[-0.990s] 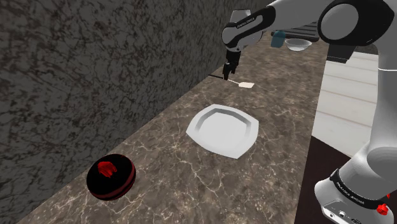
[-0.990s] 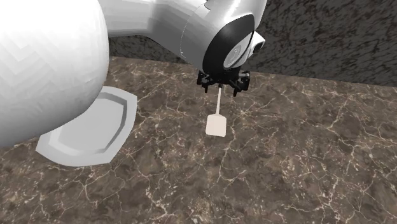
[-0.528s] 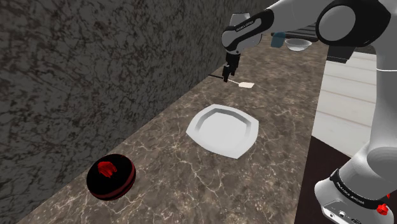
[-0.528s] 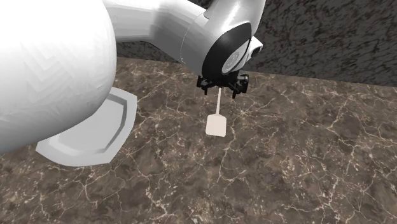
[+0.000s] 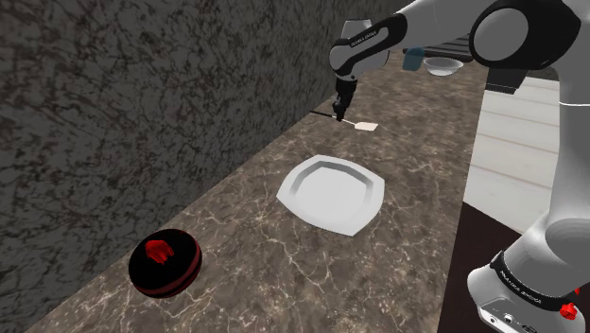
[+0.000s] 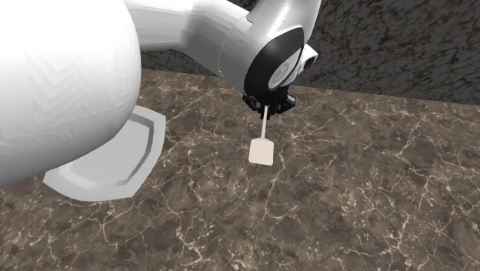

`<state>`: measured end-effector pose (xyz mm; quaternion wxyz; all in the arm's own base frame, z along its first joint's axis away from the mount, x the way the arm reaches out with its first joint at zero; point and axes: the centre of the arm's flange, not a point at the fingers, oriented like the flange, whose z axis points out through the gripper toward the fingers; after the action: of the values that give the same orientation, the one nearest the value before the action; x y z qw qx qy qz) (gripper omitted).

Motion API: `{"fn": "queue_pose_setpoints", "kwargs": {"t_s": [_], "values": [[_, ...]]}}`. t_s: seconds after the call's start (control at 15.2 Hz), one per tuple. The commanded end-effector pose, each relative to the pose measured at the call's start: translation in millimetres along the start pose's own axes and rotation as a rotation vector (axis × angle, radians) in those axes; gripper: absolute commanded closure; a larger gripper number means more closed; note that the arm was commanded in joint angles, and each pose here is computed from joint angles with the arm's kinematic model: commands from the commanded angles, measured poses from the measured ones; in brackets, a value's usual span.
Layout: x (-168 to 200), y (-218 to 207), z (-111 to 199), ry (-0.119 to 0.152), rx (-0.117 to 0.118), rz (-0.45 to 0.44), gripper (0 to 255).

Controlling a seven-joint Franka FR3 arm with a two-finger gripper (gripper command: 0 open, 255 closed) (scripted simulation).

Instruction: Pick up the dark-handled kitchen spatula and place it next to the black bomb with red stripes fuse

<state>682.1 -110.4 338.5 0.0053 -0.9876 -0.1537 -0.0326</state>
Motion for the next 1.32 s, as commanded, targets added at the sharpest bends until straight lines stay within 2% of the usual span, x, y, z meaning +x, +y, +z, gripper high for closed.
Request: {"fn": "queue_pose_setpoints", "kwargs": {"t_s": [0.0, 0.2, 1.25], "values": [[0, 0, 0, 0.0, 0.0, 0.0, 255], [0, 0, 0, 0.0, 0.0, 0.0, 255], [6, 0, -84, 0.0, 0.0, 0.0, 255]]}}
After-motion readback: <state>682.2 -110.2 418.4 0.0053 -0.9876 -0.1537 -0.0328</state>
